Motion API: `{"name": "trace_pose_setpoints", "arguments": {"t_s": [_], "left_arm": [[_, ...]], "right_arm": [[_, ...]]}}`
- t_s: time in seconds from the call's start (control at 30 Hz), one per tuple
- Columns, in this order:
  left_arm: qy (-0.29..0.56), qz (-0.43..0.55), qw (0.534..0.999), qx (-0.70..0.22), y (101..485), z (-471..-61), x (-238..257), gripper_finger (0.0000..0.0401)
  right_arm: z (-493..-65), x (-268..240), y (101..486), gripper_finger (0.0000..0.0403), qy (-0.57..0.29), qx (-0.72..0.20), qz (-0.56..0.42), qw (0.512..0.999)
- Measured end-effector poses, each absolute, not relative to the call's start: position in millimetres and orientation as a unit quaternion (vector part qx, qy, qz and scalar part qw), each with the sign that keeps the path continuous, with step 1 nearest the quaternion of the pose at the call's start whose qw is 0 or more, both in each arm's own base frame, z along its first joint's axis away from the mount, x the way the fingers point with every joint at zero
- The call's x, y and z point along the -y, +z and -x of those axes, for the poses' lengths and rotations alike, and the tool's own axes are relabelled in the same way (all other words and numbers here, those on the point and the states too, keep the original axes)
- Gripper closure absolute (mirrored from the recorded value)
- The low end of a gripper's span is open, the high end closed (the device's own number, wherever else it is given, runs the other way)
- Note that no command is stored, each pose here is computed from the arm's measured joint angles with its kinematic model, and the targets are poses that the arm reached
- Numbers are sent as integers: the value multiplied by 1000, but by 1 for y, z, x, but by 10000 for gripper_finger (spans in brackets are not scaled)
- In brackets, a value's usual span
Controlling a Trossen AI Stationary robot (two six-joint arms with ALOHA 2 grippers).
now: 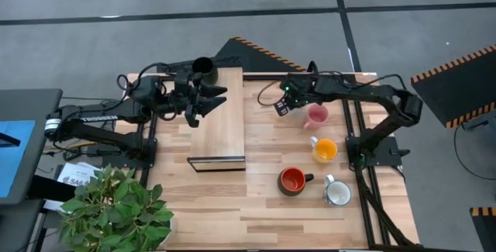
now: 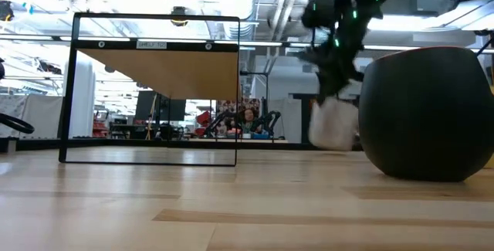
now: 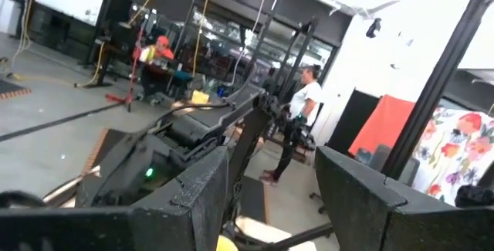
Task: Place coffee mugs
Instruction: Put the gray mug on the shelf
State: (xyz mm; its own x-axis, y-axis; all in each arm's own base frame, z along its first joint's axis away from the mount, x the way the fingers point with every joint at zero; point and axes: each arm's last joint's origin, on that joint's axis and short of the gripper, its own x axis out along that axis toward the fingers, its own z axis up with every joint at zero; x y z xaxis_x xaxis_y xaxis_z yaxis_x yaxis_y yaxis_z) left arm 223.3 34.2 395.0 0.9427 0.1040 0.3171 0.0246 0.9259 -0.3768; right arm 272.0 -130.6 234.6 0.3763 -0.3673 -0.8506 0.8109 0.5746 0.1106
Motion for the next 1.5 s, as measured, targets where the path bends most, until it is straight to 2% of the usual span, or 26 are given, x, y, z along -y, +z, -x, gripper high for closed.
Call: {"name": "trace_pose_setpoints", "arguments": {"t_s": [0.3, 0.47, 0.63, 0.93, 1.5], "left_arm": [[12, 190, 965, 181, 398, -223, -32, 221], [11, 189, 964, 188, 399, -222, -32, 221], [11, 189, 964, 188, 399, -222, -32, 221], [11, 189, 964, 189, 399, -222, -32, 221], [9, 188, 962, 195, 400, -222, -32, 221]], "right_arm": [[-306, 82, 350, 373, -253, -292, -161, 908], [-338, 45, 383, 373, -171, -268, -87, 944], [-367, 23, 381, 373, -131, -279, -42, 950], [-403, 17, 347, 370, -124, -320, -6, 939], [-406, 18, 345, 352, -124, -316, -8, 941]]}}
